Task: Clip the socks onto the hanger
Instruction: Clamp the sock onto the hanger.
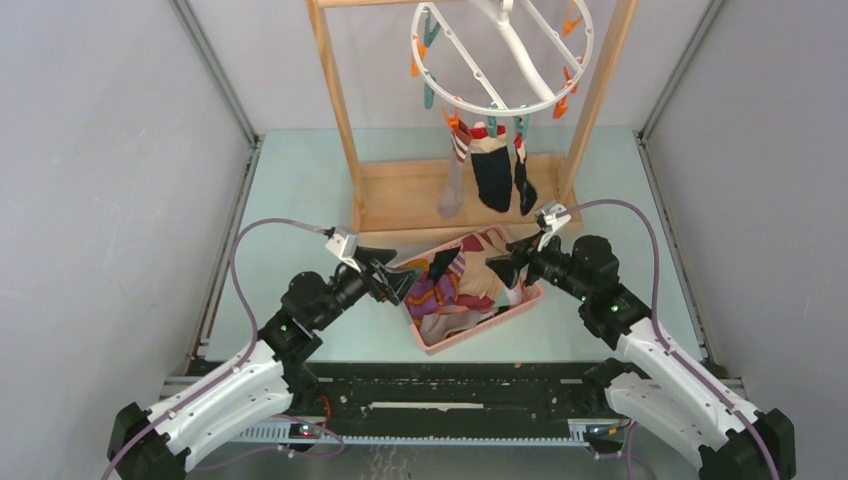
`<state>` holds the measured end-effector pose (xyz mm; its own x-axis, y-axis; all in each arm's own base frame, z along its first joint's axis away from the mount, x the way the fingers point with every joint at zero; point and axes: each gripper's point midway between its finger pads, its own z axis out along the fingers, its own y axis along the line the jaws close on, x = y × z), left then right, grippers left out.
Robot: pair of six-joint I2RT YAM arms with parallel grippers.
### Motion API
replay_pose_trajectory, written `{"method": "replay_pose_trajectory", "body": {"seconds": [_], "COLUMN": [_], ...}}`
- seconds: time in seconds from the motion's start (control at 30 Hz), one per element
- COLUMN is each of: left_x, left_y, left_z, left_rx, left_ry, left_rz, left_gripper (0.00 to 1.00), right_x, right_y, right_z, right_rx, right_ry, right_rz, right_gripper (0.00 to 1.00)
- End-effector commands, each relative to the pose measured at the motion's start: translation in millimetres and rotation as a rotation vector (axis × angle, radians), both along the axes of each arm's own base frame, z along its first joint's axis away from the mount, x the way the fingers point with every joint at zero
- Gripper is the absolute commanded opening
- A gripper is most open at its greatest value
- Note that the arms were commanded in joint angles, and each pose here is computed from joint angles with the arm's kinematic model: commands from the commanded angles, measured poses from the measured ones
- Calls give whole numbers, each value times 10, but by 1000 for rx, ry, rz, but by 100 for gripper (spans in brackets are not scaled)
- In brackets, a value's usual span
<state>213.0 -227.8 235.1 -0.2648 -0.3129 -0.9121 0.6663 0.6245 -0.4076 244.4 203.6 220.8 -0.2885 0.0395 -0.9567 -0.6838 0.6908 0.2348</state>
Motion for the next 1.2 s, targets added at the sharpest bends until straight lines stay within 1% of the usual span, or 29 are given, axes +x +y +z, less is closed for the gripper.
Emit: {"method": "replay_pose_trajectory", "body": {"seconds": [0.0, 0.2, 0.3, 0.4, 0.53, 0.67, 1.17], "left_x": [25, 44, 61, 82, 104, 115, 138], "left_y": [39, 2, -10, -6, 3, -6, 17], "left_z": [-72, -214, -278, -332, -390, -441, -508], "left_rx": [-44, -37, -30, -29, -22, -18, -10], "left_ry": [12, 63, 88, 112, 134, 155, 170], "left_rz": [29, 26, 30, 44, 58, 61, 82], "left_gripper": [93, 93, 93, 93, 93, 93, 92], "right_x": [-27, 41, 55, 79, 82, 62, 174], "right_y": [36, 73, 107, 105, 89, 103, 17], "right_z": [-137, -512, -636, -719, -841, -929, -1015], "right_rx": [69, 58, 36, 60, 92, 89, 131], "right_ry": [104, 261, 292, 322, 374, 397, 423], "right_rz": [-14, -94, -124, -166, -212, -239, -384], "right_gripper": [72, 69, 69, 68, 63, 60, 58]}}
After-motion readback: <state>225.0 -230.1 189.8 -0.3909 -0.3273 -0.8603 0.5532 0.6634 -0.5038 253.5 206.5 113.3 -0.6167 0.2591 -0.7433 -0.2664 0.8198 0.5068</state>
